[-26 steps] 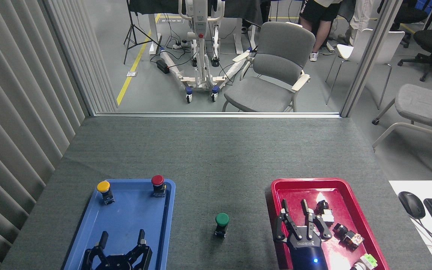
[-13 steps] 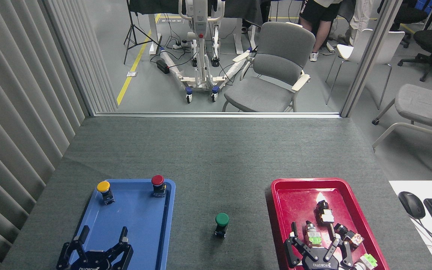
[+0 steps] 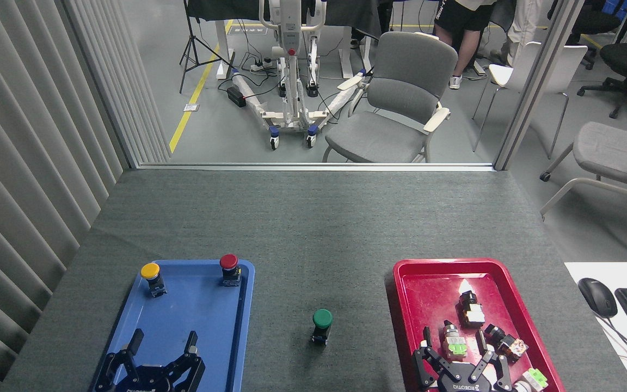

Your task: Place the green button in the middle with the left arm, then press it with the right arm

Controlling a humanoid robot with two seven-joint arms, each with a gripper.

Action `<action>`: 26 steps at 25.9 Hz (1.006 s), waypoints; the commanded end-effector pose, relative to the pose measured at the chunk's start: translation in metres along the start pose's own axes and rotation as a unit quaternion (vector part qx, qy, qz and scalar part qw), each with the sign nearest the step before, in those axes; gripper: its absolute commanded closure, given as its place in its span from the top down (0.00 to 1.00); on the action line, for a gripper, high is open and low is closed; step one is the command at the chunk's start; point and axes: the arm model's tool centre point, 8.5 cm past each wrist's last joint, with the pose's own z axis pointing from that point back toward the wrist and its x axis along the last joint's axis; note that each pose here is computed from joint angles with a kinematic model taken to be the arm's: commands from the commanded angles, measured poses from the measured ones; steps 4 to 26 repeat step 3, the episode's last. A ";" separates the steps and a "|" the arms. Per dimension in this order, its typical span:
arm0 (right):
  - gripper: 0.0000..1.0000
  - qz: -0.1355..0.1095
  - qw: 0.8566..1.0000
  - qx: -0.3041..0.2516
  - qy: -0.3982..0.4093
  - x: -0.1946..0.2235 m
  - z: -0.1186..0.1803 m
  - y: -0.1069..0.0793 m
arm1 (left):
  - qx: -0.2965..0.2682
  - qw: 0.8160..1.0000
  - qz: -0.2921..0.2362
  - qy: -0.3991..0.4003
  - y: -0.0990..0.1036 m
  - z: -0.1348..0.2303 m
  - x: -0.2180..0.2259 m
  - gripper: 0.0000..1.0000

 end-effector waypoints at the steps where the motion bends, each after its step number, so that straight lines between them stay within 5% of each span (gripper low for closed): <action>1: 1.00 -0.001 1.000 -0.001 -0.002 0.001 -0.001 -0.001 | 0.006 1.000 0.005 -0.004 -0.001 -0.001 0.003 1.00; 26: 1.00 0.000 1.000 -0.001 -0.003 0.001 -0.001 -0.001 | 0.021 1.000 0.016 -0.012 -0.001 -0.004 0.007 1.00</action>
